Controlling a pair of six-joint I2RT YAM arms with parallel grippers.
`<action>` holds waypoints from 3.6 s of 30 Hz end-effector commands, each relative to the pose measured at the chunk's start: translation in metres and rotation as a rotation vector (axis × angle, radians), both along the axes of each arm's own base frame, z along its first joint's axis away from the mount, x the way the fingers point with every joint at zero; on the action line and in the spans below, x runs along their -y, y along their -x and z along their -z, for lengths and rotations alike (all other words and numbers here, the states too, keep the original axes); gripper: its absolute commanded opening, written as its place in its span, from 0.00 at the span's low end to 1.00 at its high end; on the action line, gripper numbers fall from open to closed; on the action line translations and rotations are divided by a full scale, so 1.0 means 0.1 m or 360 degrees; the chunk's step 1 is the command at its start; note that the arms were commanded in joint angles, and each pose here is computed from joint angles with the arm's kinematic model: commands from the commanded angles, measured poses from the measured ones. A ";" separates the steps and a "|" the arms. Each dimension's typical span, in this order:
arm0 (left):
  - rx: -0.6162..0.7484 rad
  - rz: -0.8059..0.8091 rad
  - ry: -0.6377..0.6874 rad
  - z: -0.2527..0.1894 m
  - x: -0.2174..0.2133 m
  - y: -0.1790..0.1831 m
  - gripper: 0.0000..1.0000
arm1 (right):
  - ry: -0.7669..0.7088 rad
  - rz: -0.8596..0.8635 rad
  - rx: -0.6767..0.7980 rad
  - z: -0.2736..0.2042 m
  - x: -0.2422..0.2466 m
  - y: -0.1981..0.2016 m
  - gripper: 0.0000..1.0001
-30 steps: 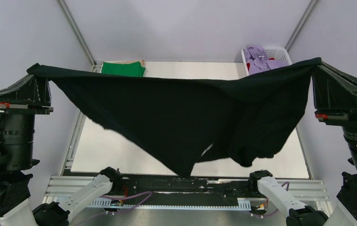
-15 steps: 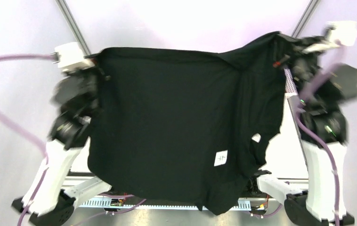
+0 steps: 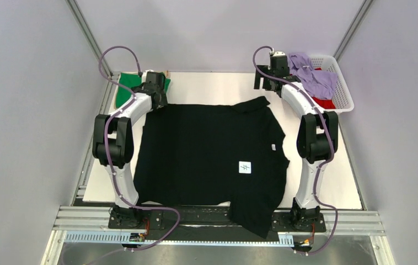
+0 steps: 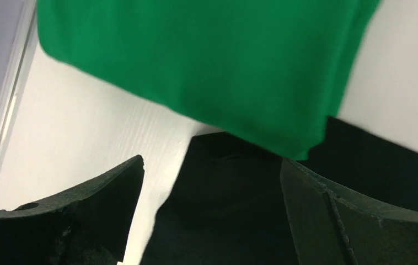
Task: Fold and stack the t-shirts
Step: Flatten out the tshirt
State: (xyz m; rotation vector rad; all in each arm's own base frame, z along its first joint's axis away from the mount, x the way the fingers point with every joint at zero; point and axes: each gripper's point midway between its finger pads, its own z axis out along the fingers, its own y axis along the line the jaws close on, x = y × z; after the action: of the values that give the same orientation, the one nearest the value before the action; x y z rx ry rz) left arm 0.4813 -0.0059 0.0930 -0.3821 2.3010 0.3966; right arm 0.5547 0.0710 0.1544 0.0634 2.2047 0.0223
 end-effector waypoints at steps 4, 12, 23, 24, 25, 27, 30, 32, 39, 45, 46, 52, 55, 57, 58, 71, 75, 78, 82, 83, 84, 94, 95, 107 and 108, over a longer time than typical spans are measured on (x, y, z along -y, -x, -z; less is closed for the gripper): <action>0.0380 0.0150 0.0295 -0.94 0.38 -0.24 1.00 | -0.0231 -0.0056 0.0245 -0.80 -0.18 -0.03 1.00; 0.0335 0.0399 0.0721 -0.80 0.88 0.31 1.00 | -0.0653 -0.0161 0.0015 -0.35 -0.54 0.66 1.00; 0.0160 0.0630 0.1029 -0.17 1.43 1.13 1.00 | -0.0886 -0.0307 -0.0245 0.31 -0.97 0.50 1.00; 0.0168 0.0626 0.1032 -0.15 1.43 1.14 1.00 | -0.0893 -0.0298 -0.0273 0.38 -1.01 0.50 1.00; 0.0146 0.0612 0.1030 -0.07 1.41 1.19 1.00 | -0.0896 -0.0297 -0.0303 0.46 -1.05 0.52 1.00; 0.0130 0.0598 0.1013 -0.01 1.38 1.22 1.00 | -0.0887 -0.0297 -0.0340 0.58 -1.12 0.53 1.00; 0.0099 0.0578 0.0993 0.07 1.35 1.26 1.00 | -0.0881 -0.0292 -0.0377 0.69 -1.22 0.56 1.00; 0.0093 0.0578 0.0990 0.09 1.34 1.27 1.00 | -0.0869 -0.0273 -0.0369 0.73 -1.24 0.53 1.00; 0.0053 0.0555 0.0961 0.21 1.30 1.30 1.00 | -0.0871 -0.0241 -0.0309 0.81 -1.32 0.30 1.00; 0.0036 0.0559 0.0962 0.25 1.31 1.29 1.00 | -0.0885 -0.0251 -0.0104 0.71 -1.40 -0.14 1.00; 0.0035 0.0557 0.0957 0.25 1.31 1.29 1.00 | -0.0875 -0.0258 -0.0053 0.67 -1.41 -0.24 1.00; 0.0028 0.0523 0.0908 0.26 1.24 1.29 1.00 | -0.0819 -0.0343 0.0235 0.41 -1.51 -0.85 1.00; 0.0033 0.0499 0.0880 0.25 1.20 1.28 1.00 | -0.0773 -0.0389 0.0280 0.42 -1.54 -1.00 1.00; 0.0034 0.0493 0.0867 0.23 1.19 1.28 1.00 | -0.0735 -0.0424 0.0301 0.33 -1.55 -1.04 1.00; 0.0035 0.0490 0.0865 0.23 1.18 1.28 1.00 | -0.0715 -0.0445 0.0300 0.28 -1.55 -1.01 1.00; 0.0098 0.0584 0.0981 -0.03 1.35 1.20 1.00 | -0.0465 -0.0239 0.0242 -0.12 -1.04 -0.28 1.00; 0.0101 0.0586 0.0994 -0.05 1.36 1.23 1.00 | -0.0493 -0.0106 0.0093 0.22 -0.86 0.05 1.00; 0.0088 0.0582 0.1007 -0.02 1.37 1.26 1.00 | -0.0526 0.0003 -0.0016 0.48 -0.71 0.25 1.00; 0.0094 0.0575 0.1017 -0.01 1.36 1.29 1.00 | -0.0575 0.0104 -0.0146 0.81 -0.54 0.43 1.00; 0.0096 0.0572 0.1016 -0.01 1.36 1.30 1.00 | -0.0580 0.0120 -0.0168 0.87 -0.51 0.46 1.00; 0.0100 0.0570 0.1014 -0.02 1.35 1.31 1.00 | -0.0584 0.0140 -0.0185 0.92 -0.49 0.49 1.00; 0.0110 0.0543 0.0973 -0.04 1.28 1.33 1.00 | -0.0489 0.0434 -0.0384 1.41 -0.08 1.03 1.00; 0.0111 0.0544 0.0971 -0.05 1.28 1.33 1.00 | -0.0477 0.0465 -0.0399 1.45 -0.04 1.09 1.00; -0.0038 0.0524 0.0918 -0.02 1.30 1.18 1.00 | -0.0428 0.0372 -0.0266 1.04 -0.03 0.96 1.00; -0.0066 0.0518 0.0912 0.02 1.30 1.17 1.00 | -0.0419 0.0361 -0.0258 1.00 -0.04 0.96 1.00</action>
State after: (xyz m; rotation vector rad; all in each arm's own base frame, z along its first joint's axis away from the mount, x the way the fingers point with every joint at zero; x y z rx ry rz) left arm 0.3506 -0.1365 0.0848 -0.2751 2.4152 -0.4599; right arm 0.4568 0.0779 0.0382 0.5159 2.3312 0.2151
